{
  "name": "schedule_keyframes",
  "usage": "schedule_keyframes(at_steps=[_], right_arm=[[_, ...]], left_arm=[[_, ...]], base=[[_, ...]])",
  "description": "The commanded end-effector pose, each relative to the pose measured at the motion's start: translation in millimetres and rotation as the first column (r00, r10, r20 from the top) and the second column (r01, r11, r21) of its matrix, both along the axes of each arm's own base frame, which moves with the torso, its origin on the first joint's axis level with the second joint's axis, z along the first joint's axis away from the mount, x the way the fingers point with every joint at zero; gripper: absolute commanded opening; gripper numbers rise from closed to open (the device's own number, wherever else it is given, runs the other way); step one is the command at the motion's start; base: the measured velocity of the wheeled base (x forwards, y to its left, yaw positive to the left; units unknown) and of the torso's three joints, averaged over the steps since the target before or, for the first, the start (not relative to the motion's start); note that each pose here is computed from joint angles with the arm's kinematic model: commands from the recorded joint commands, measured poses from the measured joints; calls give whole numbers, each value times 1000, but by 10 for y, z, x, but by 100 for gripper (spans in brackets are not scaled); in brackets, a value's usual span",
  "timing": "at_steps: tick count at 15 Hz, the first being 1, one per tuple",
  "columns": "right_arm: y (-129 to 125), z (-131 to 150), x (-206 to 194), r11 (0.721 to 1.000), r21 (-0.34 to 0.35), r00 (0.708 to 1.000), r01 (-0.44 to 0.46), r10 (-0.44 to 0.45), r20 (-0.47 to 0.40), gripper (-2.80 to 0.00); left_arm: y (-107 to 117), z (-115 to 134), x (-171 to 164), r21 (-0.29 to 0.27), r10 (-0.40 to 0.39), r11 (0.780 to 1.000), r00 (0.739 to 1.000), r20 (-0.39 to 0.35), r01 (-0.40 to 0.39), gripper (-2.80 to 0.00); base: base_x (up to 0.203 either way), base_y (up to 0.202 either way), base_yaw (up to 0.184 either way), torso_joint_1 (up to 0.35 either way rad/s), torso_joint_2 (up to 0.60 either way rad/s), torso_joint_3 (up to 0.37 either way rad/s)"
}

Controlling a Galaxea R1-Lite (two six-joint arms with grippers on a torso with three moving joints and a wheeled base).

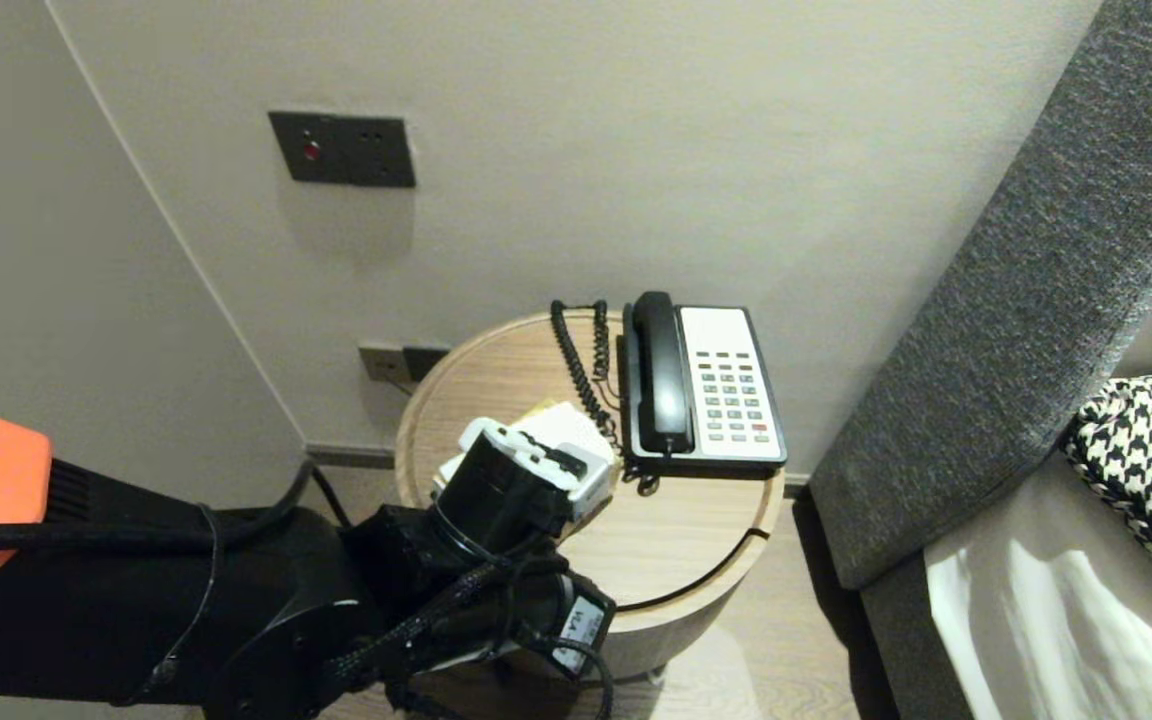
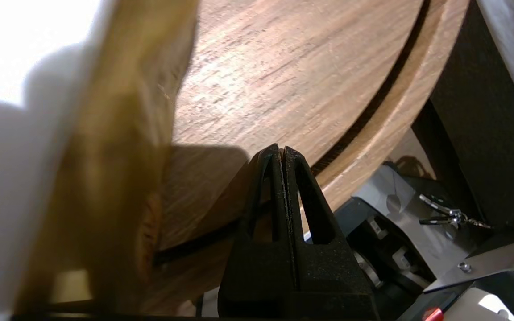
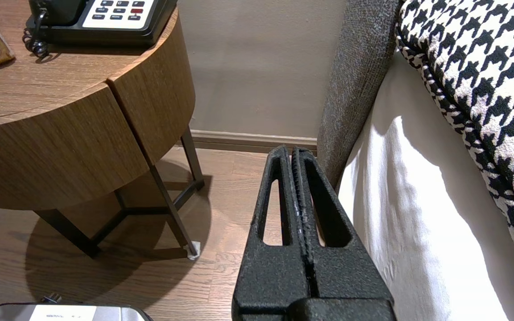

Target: Open the nightstand drawer

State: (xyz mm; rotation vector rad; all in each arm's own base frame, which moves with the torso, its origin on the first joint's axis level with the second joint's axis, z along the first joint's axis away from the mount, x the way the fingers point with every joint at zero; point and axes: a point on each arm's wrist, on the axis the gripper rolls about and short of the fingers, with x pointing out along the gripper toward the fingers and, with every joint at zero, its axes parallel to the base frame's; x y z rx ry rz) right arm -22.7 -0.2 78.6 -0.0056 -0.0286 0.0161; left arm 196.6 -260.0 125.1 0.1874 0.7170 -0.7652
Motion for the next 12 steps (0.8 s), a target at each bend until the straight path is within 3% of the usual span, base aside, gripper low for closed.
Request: schedule_keyframes(at_steps=[1,12], right_arm=[[0,-34,9,1000,-1,1000,-1,1,-12,-280],[0,-34,9,1000,-1,1000,-1,1,-12,-280]], left_arm=[[2,-17,-44,1,-17,1000,1000,-11,17,-280],[32,-48,-228,7,-38,999,999,-39,39,-280]], base=[[0,0,0,0,0,0],[0,0,0,0,0,0]])
